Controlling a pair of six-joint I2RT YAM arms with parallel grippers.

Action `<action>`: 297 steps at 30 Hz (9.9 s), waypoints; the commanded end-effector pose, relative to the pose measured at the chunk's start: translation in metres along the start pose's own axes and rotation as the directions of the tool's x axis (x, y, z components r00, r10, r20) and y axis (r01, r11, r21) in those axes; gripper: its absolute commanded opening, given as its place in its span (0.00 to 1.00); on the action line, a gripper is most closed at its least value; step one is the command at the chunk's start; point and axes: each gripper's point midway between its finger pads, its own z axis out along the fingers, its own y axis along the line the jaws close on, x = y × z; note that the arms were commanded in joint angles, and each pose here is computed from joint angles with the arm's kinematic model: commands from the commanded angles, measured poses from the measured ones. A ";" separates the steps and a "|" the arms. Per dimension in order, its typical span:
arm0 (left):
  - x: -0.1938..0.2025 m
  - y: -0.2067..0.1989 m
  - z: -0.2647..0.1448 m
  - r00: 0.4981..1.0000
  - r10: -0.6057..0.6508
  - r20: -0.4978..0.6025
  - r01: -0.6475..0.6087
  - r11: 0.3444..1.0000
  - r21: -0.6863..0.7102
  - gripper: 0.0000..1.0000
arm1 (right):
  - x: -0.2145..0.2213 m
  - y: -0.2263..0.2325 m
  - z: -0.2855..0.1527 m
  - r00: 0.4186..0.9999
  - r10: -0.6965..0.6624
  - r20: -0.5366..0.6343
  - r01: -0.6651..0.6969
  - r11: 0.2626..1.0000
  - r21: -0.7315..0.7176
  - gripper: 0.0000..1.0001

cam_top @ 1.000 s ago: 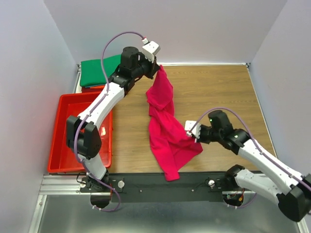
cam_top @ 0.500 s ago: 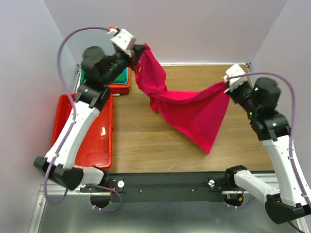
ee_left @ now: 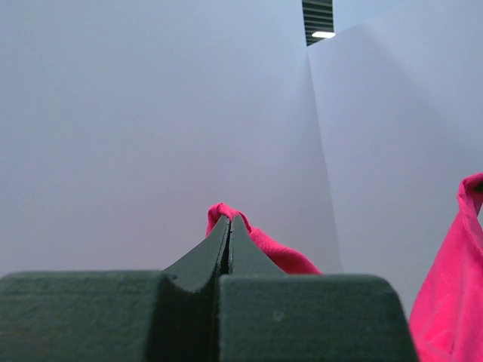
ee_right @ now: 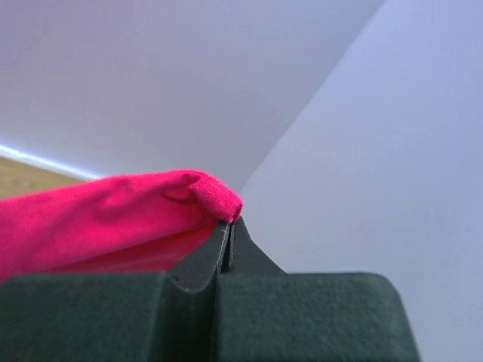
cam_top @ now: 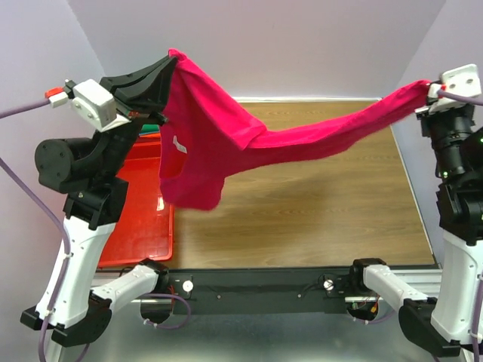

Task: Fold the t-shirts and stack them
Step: Flatten the tshirt out

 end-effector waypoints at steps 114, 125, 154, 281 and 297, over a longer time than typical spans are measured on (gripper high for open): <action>0.678 0.058 -0.093 0.227 -0.160 -0.961 0.126 0.983 -0.134 0.61 | 0.324 0.252 0.029 0.679 0.187 -0.710 -0.699 0.461 -0.547 0.73; 0.713 0.027 -0.144 0.072 -0.203 -0.977 0.195 0.963 -0.186 0.56 | 0.323 0.251 0.029 0.678 0.189 -0.710 -0.699 0.464 -0.544 0.73; 0.642 -0.001 -0.248 -0.151 -0.306 -0.940 0.139 0.935 -0.326 0.10 | 0.327 0.249 0.028 0.669 0.192 -0.718 -0.705 0.468 -0.532 0.73; 0.627 0.121 -0.134 0.155 -0.462 -0.873 0.098 0.887 -0.452 0.00 | 0.503 0.230 0.236 0.440 0.202 -0.875 -0.602 0.790 -0.120 0.01; 0.484 0.130 -0.063 0.427 -0.369 -0.825 0.089 0.926 -0.368 0.00 | 0.313 0.151 0.137 0.781 0.237 -0.578 -0.435 0.870 -0.231 0.00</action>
